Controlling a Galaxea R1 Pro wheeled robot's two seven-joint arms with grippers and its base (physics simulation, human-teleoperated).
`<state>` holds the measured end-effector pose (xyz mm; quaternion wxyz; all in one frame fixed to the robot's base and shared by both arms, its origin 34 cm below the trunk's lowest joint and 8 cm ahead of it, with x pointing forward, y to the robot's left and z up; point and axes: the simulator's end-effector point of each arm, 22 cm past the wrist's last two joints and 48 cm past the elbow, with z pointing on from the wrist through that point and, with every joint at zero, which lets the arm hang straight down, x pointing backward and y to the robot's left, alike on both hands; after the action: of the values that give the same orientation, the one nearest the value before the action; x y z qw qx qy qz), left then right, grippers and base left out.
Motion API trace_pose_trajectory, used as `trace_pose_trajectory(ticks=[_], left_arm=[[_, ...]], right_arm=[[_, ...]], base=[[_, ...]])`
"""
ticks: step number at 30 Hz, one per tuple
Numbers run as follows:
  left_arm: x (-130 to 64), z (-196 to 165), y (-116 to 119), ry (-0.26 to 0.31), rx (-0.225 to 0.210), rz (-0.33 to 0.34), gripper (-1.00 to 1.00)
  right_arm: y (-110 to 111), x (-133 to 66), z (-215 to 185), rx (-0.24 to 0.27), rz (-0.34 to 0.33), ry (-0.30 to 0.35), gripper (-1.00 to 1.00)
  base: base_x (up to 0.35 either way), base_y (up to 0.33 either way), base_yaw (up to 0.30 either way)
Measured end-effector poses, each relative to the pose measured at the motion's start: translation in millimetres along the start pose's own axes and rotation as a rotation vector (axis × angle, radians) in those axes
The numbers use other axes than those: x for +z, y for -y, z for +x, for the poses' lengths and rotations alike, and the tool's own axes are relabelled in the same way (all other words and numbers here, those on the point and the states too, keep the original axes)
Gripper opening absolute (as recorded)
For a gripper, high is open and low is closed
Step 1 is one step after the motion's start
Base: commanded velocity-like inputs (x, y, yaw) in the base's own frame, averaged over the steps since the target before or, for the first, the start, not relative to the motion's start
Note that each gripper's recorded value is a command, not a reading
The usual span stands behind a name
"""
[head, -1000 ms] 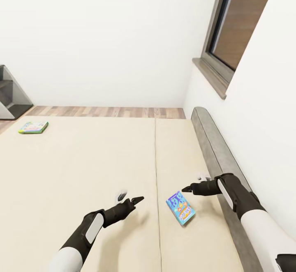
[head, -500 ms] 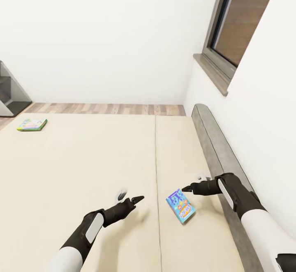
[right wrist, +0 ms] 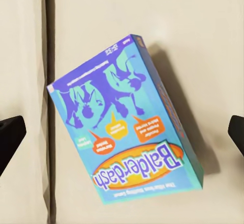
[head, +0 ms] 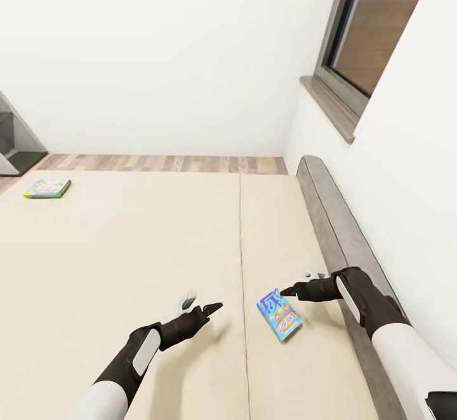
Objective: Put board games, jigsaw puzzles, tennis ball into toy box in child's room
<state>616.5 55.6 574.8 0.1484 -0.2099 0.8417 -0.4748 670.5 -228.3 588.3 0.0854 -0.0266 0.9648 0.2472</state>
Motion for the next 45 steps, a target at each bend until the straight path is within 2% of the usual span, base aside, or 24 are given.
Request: trace_pose_trajectory(ticks=[45], left_arm=[[9.5, 13, -27, -0.009, -0.055, -0.017, 1.0]], right_arm=[[18, 26.5, 20, 0.029, 0.003, -0.047, 1.0]], base=[[0.0, 0.0, 0.0]])
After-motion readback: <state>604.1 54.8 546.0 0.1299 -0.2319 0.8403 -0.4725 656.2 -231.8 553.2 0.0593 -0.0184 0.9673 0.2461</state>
